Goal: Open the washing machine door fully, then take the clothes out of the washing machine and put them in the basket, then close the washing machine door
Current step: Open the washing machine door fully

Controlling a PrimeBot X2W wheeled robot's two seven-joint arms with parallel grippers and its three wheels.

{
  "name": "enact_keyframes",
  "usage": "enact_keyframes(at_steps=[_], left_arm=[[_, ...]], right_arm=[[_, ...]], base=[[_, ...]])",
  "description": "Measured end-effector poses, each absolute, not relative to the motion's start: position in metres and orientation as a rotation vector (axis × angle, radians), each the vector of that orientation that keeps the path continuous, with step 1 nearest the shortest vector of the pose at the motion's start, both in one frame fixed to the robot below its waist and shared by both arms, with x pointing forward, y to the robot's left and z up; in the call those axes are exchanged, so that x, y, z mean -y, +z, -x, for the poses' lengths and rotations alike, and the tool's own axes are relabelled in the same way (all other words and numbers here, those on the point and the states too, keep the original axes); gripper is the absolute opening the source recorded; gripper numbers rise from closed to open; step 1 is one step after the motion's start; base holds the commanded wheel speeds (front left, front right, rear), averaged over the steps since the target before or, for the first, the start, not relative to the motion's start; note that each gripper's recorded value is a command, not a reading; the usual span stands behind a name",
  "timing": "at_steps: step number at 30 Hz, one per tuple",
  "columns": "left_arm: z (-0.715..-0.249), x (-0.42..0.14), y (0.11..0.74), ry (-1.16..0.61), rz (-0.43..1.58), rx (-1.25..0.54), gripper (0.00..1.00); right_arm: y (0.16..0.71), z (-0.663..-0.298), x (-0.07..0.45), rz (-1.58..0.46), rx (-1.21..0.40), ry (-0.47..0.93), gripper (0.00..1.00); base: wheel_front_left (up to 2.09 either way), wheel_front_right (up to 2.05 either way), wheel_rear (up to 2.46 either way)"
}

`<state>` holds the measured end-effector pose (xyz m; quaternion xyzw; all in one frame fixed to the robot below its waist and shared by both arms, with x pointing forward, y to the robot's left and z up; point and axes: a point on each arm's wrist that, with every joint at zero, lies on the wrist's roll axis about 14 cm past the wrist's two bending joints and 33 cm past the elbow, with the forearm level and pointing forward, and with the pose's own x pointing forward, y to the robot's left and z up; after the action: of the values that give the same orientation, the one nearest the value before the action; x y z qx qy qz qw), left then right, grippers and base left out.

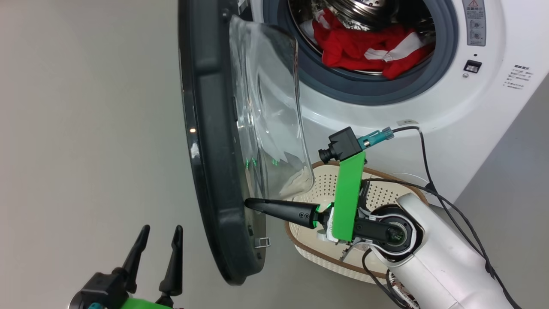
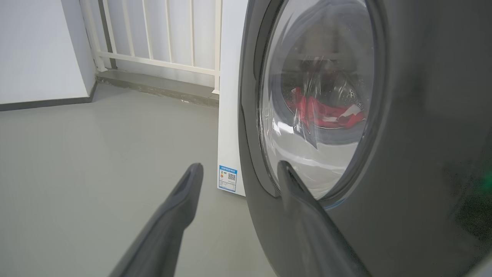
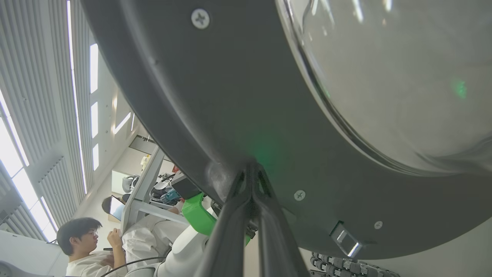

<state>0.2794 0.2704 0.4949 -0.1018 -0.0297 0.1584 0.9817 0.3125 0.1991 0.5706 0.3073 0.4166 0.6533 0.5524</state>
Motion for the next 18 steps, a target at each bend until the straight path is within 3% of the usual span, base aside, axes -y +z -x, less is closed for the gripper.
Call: enact_keyframes(at_steps=[1,2,3,18], left_arm=[[-0.280,-0.270,0.495,0.316,0.206,0.060,1.00],[-0.281,-0.269,0.495,0.312,0.206,0.061,1.00],[-0.282,-0.268,0.495,0.308,0.207,0.061,1.00],[-0.295,-0.259,0.495,0.263,0.216,0.062,1.00]], right_arm=[[0.571,-0.314,-0.198,-0.729,-0.976,1.536,0.25],[0.571,-0.316,-0.197,-0.733,-0.965,1.526,0.54],[0.571,-0.319,-0.196,-0.735,-0.953,1.512,1.00],[0.504,-0.369,-0.132,-0.732,-0.804,1.117,1.00]], base=[[0.00,0.00,0.00],[0.00,0.00,0.00],[0.00,0.00,0.00],[0.00,0.00,0.00]])
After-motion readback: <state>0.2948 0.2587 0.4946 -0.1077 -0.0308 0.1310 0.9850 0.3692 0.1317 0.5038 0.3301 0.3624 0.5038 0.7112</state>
